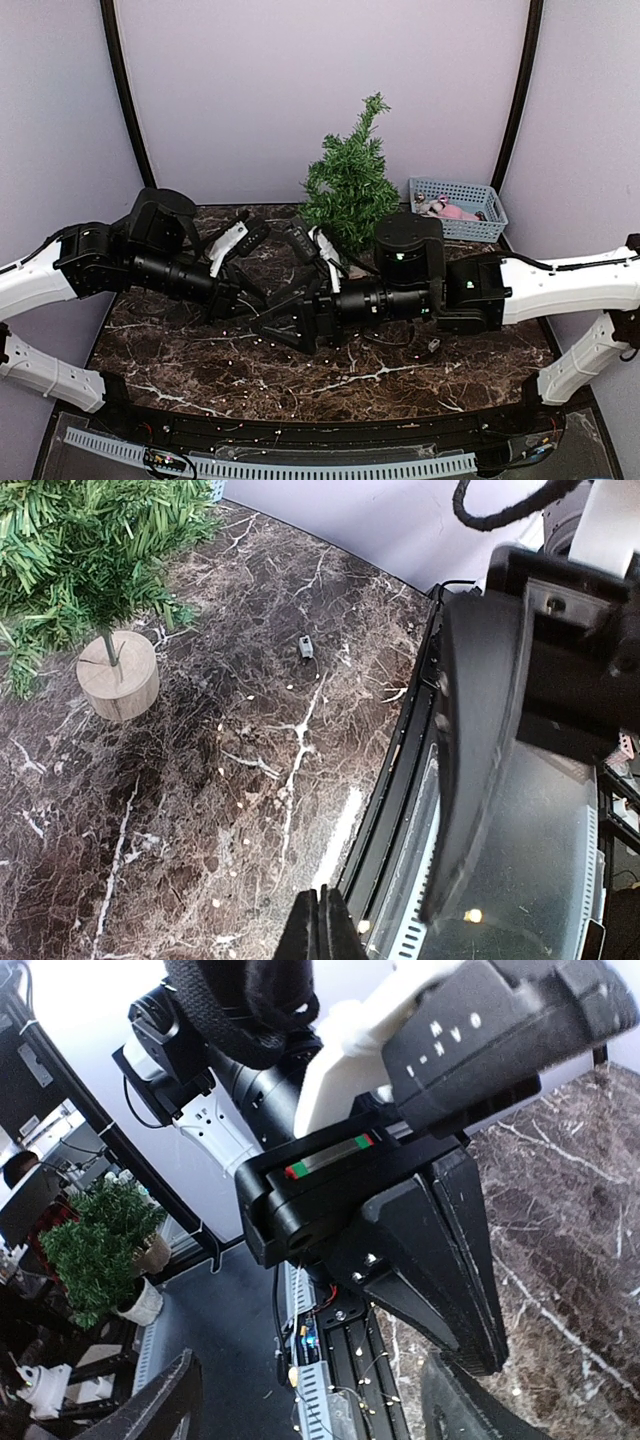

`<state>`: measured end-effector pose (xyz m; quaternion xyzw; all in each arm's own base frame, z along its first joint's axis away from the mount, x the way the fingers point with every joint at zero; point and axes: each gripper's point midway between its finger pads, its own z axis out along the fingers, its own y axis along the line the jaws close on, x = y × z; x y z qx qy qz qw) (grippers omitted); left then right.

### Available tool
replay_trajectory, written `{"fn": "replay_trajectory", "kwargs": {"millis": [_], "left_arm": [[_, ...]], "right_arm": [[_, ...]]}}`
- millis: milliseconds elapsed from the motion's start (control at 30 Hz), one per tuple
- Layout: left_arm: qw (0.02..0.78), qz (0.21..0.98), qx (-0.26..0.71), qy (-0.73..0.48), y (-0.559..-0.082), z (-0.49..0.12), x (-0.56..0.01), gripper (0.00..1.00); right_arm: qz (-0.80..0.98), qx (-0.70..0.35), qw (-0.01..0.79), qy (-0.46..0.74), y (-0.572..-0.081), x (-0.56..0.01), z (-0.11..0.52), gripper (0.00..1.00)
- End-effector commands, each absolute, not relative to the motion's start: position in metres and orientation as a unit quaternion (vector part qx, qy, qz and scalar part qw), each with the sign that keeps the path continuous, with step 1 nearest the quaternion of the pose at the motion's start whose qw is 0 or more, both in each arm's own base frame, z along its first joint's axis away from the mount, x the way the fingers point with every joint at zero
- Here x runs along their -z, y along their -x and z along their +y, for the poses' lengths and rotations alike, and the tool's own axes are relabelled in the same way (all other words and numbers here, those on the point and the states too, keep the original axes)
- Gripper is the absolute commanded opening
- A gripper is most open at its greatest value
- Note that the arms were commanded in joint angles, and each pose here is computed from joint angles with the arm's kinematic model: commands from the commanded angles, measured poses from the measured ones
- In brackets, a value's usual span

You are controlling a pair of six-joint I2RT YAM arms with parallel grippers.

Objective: Decorate the small christmas tree

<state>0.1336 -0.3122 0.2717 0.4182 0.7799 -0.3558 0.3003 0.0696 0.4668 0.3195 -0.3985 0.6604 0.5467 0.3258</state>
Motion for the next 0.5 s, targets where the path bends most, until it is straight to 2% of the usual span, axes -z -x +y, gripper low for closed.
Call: {"fn": "replay_trajectory", "kwargs": {"millis": [0,133,233,300,333,367,400,433,467], "left_arm": [[0.305,0.776,0.363,-0.417,-0.134,-0.314,-0.281,0.00],[0.304,0.776,0.362,-0.417,-0.134,-0.314,-0.280,0.00],[0.299,0.777,0.360,-0.421,-0.133,-0.314,-0.275,0.00],[0.290,0.774,0.359,-0.433,-0.130,-0.314,-0.270,0.08],[0.284,0.772,0.357,-0.443,-0.128,-0.314,-0.266,0.20],[0.280,0.772,0.354,-0.447,-0.127,-0.314,-0.263,0.28],[0.278,0.768,0.354,-0.457,-0.125,-0.314,-0.261,0.43],[0.275,0.766,0.353,-0.462,-0.123,-0.313,-0.260,0.50],[0.272,0.762,0.352,-0.471,-0.121,-0.313,-0.258,0.61]], "right_arm": [[0.629,-0.567,0.329,0.417,-0.059,-0.337,0.480,0.69],[0.630,-0.564,0.325,0.423,-0.058,-0.335,0.485,0.35],[0.635,-0.568,0.337,0.400,-0.065,-0.343,0.481,0.01],[0.642,-0.566,0.347,0.382,-0.074,-0.350,0.479,0.00],[0.649,-0.561,0.352,0.373,-0.079,-0.352,0.478,0.00],[0.656,-0.557,0.358,0.363,-0.085,-0.355,0.477,0.00],[0.663,-0.551,0.361,0.356,-0.091,-0.355,0.477,0.00],[0.668,-0.545,0.364,0.352,-0.095,-0.355,0.476,0.00],[0.674,-0.540,0.367,0.346,-0.099,-0.355,0.476,0.00]]}}
